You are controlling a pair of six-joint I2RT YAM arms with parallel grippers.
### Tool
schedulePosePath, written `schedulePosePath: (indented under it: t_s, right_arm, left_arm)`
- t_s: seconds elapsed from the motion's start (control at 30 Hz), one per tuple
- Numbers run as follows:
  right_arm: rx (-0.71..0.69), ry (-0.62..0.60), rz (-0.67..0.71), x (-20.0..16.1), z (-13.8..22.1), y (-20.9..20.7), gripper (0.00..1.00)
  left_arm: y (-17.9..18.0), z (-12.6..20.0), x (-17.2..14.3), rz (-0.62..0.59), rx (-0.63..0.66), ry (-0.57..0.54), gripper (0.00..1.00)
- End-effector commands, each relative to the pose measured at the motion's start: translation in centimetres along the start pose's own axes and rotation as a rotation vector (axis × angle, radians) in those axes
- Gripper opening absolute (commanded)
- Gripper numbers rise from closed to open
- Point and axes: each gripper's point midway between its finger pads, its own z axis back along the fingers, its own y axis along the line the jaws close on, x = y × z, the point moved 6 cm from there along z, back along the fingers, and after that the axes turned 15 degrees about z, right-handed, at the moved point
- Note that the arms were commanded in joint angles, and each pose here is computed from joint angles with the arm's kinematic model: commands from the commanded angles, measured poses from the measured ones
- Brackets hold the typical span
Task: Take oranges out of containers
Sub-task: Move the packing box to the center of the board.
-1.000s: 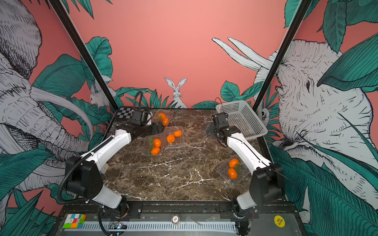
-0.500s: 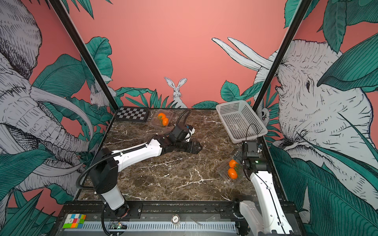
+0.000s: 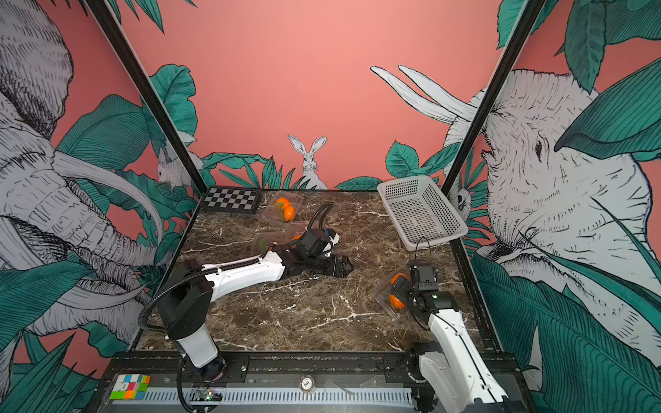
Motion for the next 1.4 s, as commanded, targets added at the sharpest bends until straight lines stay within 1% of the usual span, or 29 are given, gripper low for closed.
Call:
schedulePosePath:
  t_s: [0.0, 0.17, 0.3, 0.33, 0.4, 0.5, 0.57, 0.63, 0.67, 0.7, 0.73, 0.8, 0.93, 1.03, 1.1, 1.13, 1.17, 1.23, 1.37]
  right_arm:
    - [0.083, -0.061, -0.035, 1.1, -0.9, 3.3, 0.99]
    - [0.141, -0.074, 0.003, 2.6, -2.3, 10.5, 0.99]
    - [0.218, -0.091, 0.019, 4.7, -2.9, 16.8, 0.99]
    - [0.236, -0.091, 0.024, 5.3, -2.8, 18.0, 0.99]
    - [0.256, -0.107, 0.036, 6.4, -2.5, 19.1, 0.99]
    - [0.227, -0.143, 0.108, 7.9, -1.3, 18.5, 0.98]
    - [0.234, -0.145, 0.151, 8.8, -1.3, 17.5, 0.99]
    - [0.284, -0.119, 0.193, 10.0, -2.0, 16.7, 0.99]
    - [0.286, -0.105, 0.223, 10.5, -2.3, 16.5, 0.99]
    - [0.273, -0.083, 0.286, 11.0, -2.6, 16.4, 0.99]
    - [0.254, -0.066, 0.356, 11.4, -2.8, 16.5, 0.99]
    - [0.255, -0.069, 0.462, 12.0, -3.3, 17.2, 0.99]
    - [0.263, -0.053, 0.578, 12.9, -5.6, 18.7, 0.99]
    - [0.269, -0.042, 0.650, 13.6, -7.1, 19.7, 0.99]
    - [0.235, -0.036, 0.686, 14.0, -7.9, 19.7, 0.99]
    - [0.248, -0.029, 0.703, 13.9, -8.3, 19.8, 0.99]
    - [0.280, -0.058, 0.710, 14.7, -8.0, 20.6, 0.99]
    - [0.323, -0.050, 0.726, 14.6, -8.4, 21.3, 0.99]
    - [0.354, -0.021, 0.725, 14.2, -9.2, 21.2, 0.98]
  left_arm:
    - [1.0, 2.8, 1.6, 0.075, -0.029, -0.081, 0.99]
    - [3.4, 5.0, 2.1, 0.117, 0.012, -0.111, 0.99]
    - [4.6, 6.3, 2.0, 0.165, 0.018, -0.123, 0.99]
    - [4.7, 6.6, 2.0, 0.177, 0.013, -0.127, 0.99]
    - [4.9, 7.2, 1.7, 0.195, 0.006, -0.135, 0.99]
    - [5.2, 7.5, 1.2, 0.226, -0.005, -0.136, 0.99]
    - [5.3, 7.4, 0.8, 0.253, -0.024, -0.124, 0.99]
    - [5.8, 7.2, 0.5, 0.282, -0.034, -0.131, 0.99]
    - [6.0, 7.0, 0.4, 0.303, -0.041, -0.137, 0.99]
    - [6.2, 6.9, 0.4, 0.328, -0.053, -0.149, 0.99]
    - [6.4, 6.7, 0.3, 0.356, -0.068, -0.160, 0.99]
    - [6.4, 6.6, 0.0, 0.402, -0.102, -0.174, 0.99]
    - [6.3, 6.1, -0.5, 0.440, -0.108, -0.218, 0.99]
    - [5.5, 4.5, -0.8, 0.464, -0.133, -0.217, 0.99]
    - [5.1, 3.3, -0.6, 0.483, -0.152, -0.218, 0.99]
    - [5.0, 2.7, -0.4, 0.488, -0.154, -0.224, 0.99]
    - [4.8, 2.3, -0.2, 0.490, -0.163, -0.230, 0.99]
    - [4.6, 1.0, 0.3, 0.507, -0.193, -0.237, 0.99]
    - [4.6, -1.1, 1.0, 0.540, -0.185, -0.230, 0.99]
